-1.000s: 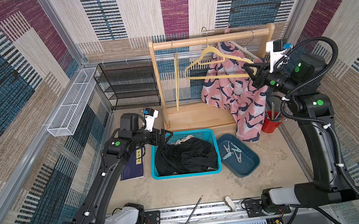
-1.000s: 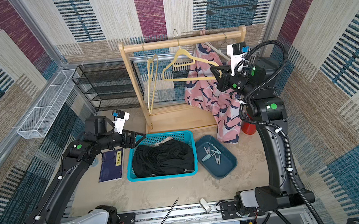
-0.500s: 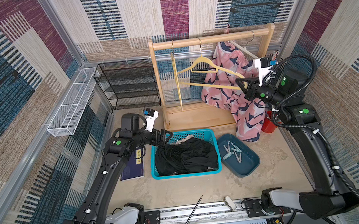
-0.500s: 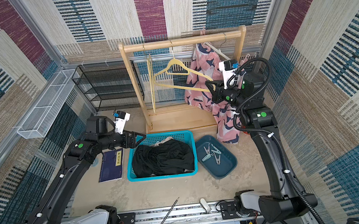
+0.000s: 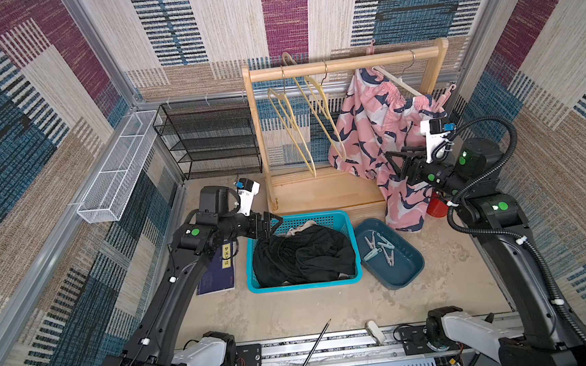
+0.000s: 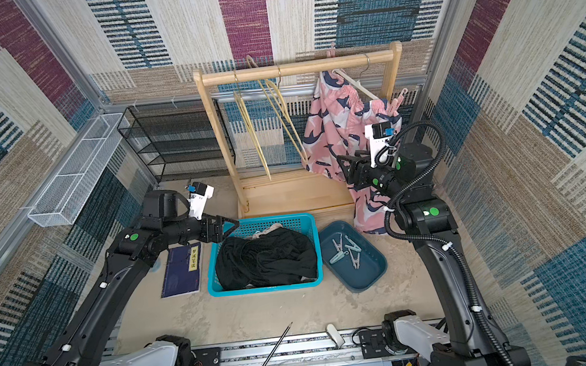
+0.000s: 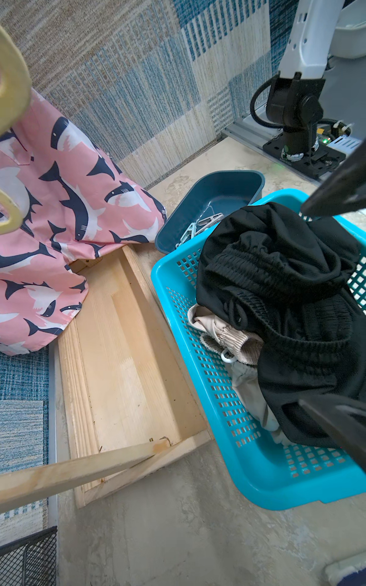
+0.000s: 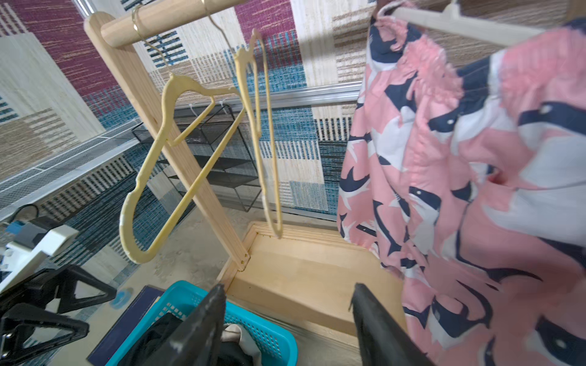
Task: Remove the clothespins securing shorts to the hanger
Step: Place the hanger on the clothesline, then pick up the hanger from the clothesline.
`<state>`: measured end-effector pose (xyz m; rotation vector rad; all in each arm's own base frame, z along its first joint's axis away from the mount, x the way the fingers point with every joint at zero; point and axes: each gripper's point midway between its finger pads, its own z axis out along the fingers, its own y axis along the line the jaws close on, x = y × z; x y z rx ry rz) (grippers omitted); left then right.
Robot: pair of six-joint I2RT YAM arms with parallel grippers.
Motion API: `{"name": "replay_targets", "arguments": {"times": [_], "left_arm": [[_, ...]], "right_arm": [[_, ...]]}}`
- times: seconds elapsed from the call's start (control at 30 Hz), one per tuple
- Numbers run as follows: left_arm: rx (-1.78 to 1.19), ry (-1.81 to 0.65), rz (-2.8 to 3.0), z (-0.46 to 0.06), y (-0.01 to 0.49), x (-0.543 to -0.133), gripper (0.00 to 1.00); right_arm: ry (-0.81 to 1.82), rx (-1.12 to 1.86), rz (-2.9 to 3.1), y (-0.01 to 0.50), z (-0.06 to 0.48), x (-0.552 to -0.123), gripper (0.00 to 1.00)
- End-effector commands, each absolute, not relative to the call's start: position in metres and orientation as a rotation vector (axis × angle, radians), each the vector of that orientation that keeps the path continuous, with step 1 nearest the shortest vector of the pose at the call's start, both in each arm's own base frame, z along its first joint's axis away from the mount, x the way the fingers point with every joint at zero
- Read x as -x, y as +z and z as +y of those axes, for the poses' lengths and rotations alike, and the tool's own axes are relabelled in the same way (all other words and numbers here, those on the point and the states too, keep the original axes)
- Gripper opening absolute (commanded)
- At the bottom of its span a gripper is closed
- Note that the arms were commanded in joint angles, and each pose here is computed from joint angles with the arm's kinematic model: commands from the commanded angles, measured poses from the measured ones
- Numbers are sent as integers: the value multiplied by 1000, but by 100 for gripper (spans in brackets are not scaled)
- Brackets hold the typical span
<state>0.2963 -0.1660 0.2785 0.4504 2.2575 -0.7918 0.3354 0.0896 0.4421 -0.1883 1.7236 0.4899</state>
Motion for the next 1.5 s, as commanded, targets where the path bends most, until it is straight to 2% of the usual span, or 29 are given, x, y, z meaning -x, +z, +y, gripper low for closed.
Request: {"name": "replay_targets", "arguments": {"times": [0.0,0.17,0.37,0.63,0.97,1.47], "left_arm": [[-463,-820,2241,-170,282,-298,90],[-465,-836,2214,-172,283,-299,93],[-467,-883,2227,-178,283,-302,96],[-477,-878,2229,-178,284,-304,97],[-492,-893,2226,-182,288,-310,97],[-489,-887,2234,-180,286,-312,97]], "right_arm": [[335,107,1702,456,63,-333,79],[171,24,1644,492,22,-329,82],[90,-11,1613,516,-8,-340,83],[164,1,1609,517,-43,-362,83],[359,229,1581,496,-23,-386,83],[338,267,1518,476,-29,-405,80]]}}
